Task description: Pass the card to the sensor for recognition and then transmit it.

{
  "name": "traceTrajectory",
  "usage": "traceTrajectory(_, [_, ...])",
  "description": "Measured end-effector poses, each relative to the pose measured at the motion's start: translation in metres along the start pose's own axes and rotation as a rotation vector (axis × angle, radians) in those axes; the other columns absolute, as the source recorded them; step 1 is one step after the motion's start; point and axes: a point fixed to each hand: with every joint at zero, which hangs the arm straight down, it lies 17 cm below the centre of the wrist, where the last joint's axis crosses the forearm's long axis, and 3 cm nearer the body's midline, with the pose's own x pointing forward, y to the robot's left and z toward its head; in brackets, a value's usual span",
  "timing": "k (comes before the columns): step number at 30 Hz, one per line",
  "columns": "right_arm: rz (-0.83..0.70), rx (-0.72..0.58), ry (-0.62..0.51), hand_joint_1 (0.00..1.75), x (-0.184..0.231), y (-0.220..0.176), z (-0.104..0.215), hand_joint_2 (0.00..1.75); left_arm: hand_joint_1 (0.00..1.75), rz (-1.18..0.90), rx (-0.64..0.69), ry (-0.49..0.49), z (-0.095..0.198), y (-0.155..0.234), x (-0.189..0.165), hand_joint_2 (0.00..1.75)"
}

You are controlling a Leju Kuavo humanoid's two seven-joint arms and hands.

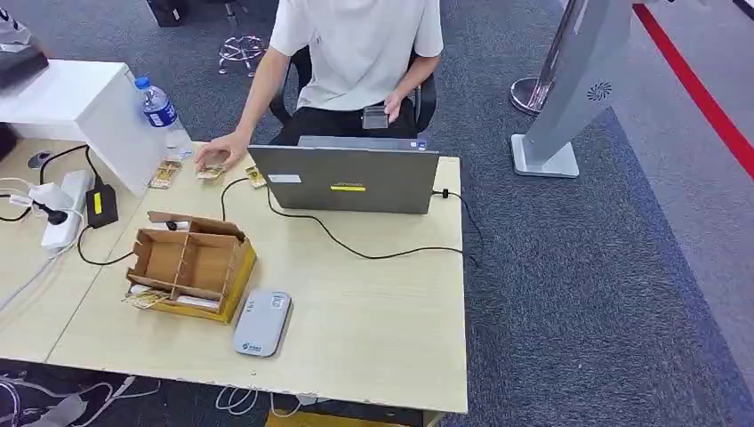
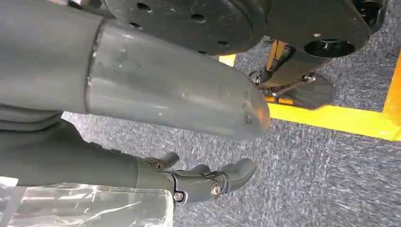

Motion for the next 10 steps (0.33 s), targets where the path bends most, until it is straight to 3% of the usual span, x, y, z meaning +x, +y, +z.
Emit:
traceTrajectory(3, [0.014, -0.003, -0.003, 0.0, 0.003, -0.003, -0.001, 0.0, 0.0, -0.033, 0.066, 0.235, 0.04, 0.007, -0.097, 1.75])
traceTrajectory(4, [0.021, -0.003, -0.002, 0.0, 0.004, -0.004, -0.001, 1.75, 0.0, -0.063, 0.076, 0.317, 0.056, 0.007, -0.126, 1.75])
traceTrajectory(6, [0.027, -0.004, -0.001, 0.0, 0.004, -0.005, -0.002, 1.75, 0.0, -0.099, 0.076, 0.442, 0.088, 0.002, -0.173, 1.75])
traceTrajectory(7, [0.033, -0.002, -0.001, 0.0, 0.004, -0.005, -0.002, 0.0, 0.0, -0.107, 0.07, 0.494, 0.102, -0.002, -0.191, 1.75])
traceTrajectory(10, [0.064, 0.008, -0.002, 0.0, 0.006, -0.004, -0.002, 0.0, 0.0, -0.17, 0.062, 0.652, 0.147, -0.01, -0.241, 1.75])
